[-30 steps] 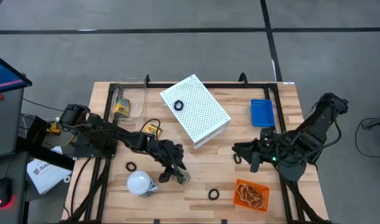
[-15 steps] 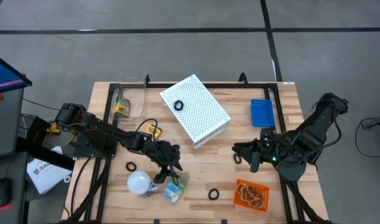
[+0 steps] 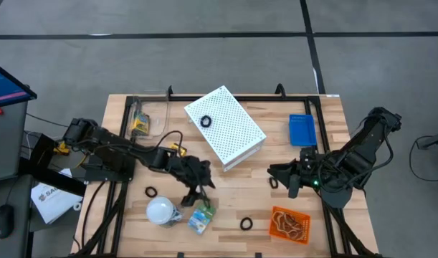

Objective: Pick & Place Office Desk Supplies
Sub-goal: Put the crayon box into the transparent bin

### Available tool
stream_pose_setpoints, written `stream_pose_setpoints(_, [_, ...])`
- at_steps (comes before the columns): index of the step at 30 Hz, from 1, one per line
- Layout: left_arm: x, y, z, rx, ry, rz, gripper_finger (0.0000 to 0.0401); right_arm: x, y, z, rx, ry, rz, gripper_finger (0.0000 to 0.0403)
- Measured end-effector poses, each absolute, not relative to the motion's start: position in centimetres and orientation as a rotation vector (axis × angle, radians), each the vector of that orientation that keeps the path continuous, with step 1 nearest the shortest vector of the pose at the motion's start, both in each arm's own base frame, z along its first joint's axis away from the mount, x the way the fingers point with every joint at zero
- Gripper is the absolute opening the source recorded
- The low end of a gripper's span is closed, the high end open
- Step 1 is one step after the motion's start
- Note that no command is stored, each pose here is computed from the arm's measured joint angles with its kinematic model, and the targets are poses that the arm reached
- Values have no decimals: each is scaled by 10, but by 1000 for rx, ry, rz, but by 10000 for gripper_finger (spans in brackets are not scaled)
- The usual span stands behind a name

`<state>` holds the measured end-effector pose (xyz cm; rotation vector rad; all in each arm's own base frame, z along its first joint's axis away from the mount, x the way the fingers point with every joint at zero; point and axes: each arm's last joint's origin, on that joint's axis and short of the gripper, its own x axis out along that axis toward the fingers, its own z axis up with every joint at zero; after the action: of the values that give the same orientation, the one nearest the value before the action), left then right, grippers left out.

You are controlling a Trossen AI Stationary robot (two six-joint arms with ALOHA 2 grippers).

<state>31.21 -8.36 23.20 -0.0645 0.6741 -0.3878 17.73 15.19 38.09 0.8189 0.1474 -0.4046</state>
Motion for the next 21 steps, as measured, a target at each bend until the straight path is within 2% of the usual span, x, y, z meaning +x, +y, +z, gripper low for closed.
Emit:
stream_pose_setpoints(8, [315, -81, 244, -109, 720, -363, 237, 177, 152, 380, 824, 153, -403, 134])
stream_pose_setpoints(11, [312, -79, 246, -109, 750, -354, 239, 177, 153, 378, 802, 218, -365, 134])
stream_pose_setpoints(16, [301, -76, 263, -122, 715, -350, 236, 194, 164, 362, 688, 391, -287, 134])
stream_pose_setpoints(21, [285, -75, 279, -134, 706, -350, 232, 219, 175, 342, 531, 474, -245, 138])
